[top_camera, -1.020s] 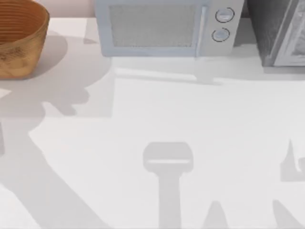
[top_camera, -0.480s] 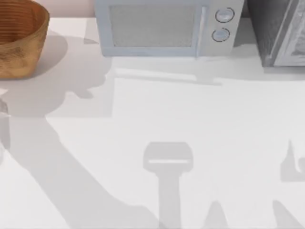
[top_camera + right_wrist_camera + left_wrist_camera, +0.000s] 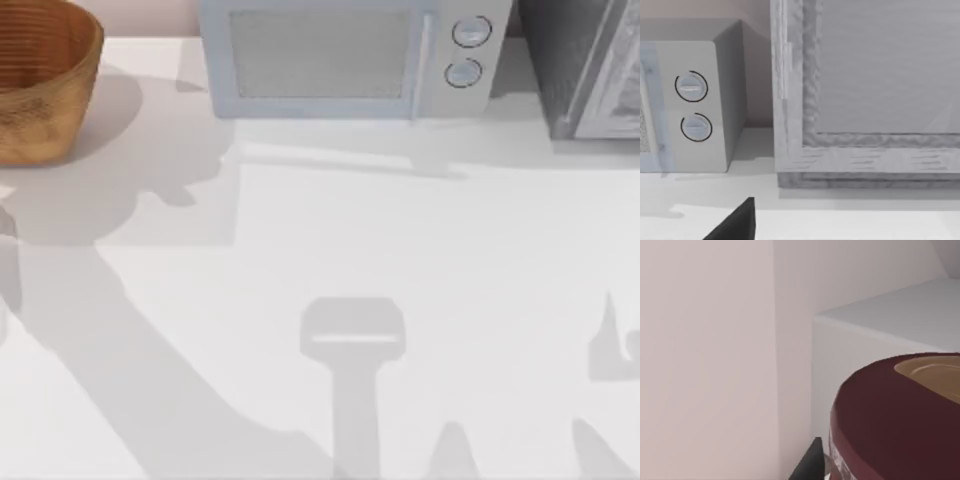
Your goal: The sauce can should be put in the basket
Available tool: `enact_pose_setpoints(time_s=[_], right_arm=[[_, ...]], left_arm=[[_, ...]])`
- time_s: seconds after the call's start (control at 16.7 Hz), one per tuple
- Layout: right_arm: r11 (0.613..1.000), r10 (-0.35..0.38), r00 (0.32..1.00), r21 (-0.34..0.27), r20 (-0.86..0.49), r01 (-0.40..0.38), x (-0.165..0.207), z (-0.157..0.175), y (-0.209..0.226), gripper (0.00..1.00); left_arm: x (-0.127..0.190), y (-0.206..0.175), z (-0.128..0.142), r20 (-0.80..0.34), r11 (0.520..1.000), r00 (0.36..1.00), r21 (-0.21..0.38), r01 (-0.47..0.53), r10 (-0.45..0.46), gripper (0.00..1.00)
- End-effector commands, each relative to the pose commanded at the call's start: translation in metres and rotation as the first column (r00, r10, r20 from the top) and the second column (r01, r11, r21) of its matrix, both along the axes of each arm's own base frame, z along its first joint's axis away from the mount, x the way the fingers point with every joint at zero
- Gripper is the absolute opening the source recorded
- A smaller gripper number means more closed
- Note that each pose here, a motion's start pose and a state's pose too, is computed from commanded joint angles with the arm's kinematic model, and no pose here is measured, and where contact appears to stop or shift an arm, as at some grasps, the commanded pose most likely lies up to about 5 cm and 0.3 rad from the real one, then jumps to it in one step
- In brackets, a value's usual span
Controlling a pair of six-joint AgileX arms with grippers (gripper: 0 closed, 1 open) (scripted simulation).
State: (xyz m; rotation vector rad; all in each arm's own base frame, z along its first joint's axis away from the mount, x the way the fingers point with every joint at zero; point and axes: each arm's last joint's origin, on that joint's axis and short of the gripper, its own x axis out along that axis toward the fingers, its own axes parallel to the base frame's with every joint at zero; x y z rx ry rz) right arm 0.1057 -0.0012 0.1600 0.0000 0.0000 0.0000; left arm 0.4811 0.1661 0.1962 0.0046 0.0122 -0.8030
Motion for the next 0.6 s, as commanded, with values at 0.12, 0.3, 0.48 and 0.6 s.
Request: enact_pose_setpoints(time_s=[0.12, 0.3, 0.48, 0.6], right_arm=[[1.000, 0.000, 1.000, 0.000, 0.000, 0.000, 0.0000, 0.0000, 0.0000, 1.00], [1.000, 0.000, 1.000, 0.000, 0.000, 0.000, 0.0000, 0.0000, 0.0000, 1.00], [1.000, 0.000, 1.000, 0.000, 0.000, 0.000, 0.0000, 0.0000, 0.0000, 1.00], [1.000, 0.000, 1.000, 0.000, 0.000, 0.000, 0.0000, 0.0000, 0.0000, 1.00]], left_arm=[[0.0000, 0.0000, 0.0000, 0.000, 1.000, 1.000, 0.000, 0.000, 0.000, 0.83], [0.0000, 0.0000, 0.0000, 0.000, 1.000, 1.000, 0.000, 0.000, 0.000, 1.00], [0.0000, 0.0000, 0.0000, 0.000, 1.000, 1.000, 0.000, 0.000, 0.000, 1.00], [0.0000, 0.0000, 0.0000, 0.000, 1.000, 1.000, 0.000, 0.000, 0.000, 1.00]])
